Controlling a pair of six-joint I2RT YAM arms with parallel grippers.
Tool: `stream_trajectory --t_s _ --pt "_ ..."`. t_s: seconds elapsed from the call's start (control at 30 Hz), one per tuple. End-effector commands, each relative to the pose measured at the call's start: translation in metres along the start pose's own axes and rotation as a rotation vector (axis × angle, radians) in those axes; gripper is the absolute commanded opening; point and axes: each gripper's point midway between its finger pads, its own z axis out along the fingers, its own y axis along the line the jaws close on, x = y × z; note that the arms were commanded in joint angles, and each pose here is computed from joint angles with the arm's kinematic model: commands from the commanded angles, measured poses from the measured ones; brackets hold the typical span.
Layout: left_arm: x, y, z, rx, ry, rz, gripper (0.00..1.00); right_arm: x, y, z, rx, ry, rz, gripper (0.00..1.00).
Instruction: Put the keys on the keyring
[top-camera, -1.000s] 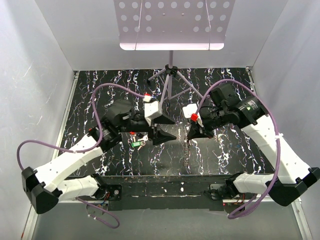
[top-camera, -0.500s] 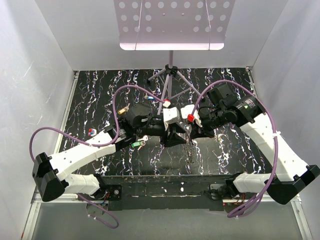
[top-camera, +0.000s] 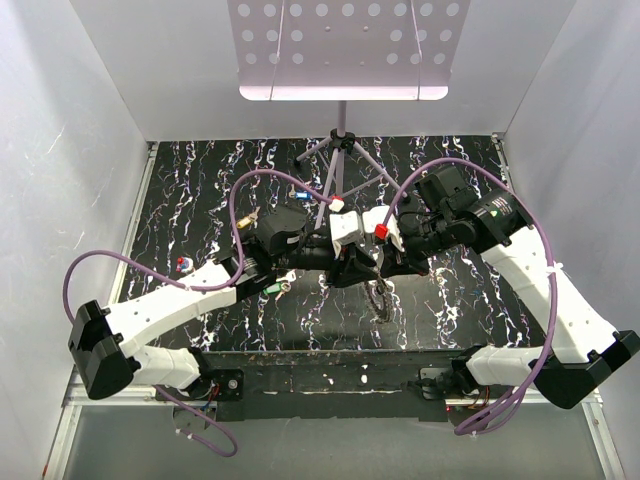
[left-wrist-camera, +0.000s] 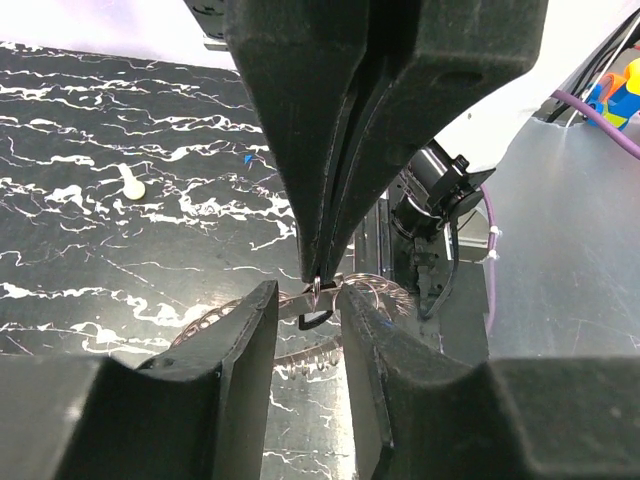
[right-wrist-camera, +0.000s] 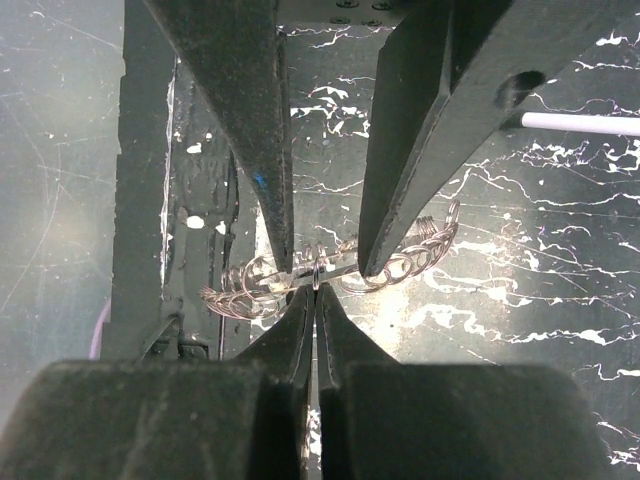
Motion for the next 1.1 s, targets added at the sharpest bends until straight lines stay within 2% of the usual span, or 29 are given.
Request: stream_trajectory --t_s 0.0,0.17,0.4,0.53,0.67,0.93,1.07 --pt "-0.005 0.000 0.005 0.002 -0.004 0.006 0.30 -0.025 -0.004 -0.008 0.027 -0.074 -0.048 0.01" --pt "-0.001 0.003 0.002 -0.024 0.001 0.003 0.30 -0.028 -0.007 -0.009 0.039 -0.084 -0.036 0.01" --pt "-0.013 -0.003 -0.008 -0.035 -0.079 0.013 0.32 -0.031 -0.008 -0.011 0.045 -0.103 -0.015 0.01" --pt "-0.014 -0.005 -0.009 -0.029 -0.085 0.009 0.31 -0.032 -0.008 -0.012 0.045 -0.113 -0.006 0.01" --pt "-0.017 -0.006 -0.007 -0.020 -0.093 0.007 0.29 -0.034 -0.005 -0.012 0.035 -0.121 -0.004 0.01" --pt "-0.011 -0.005 -0.004 -0.012 -0.062 -0.006 0.16 -0.036 -0.005 -0.012 0.034 -0.130 0.003 0.01" --pt "-0.009 -0.004 -0.004 -0.020 -0.052 -0.010 0.17 -0.036 -0.005 -0.012 0.035 -0.134 0.008 0.01"
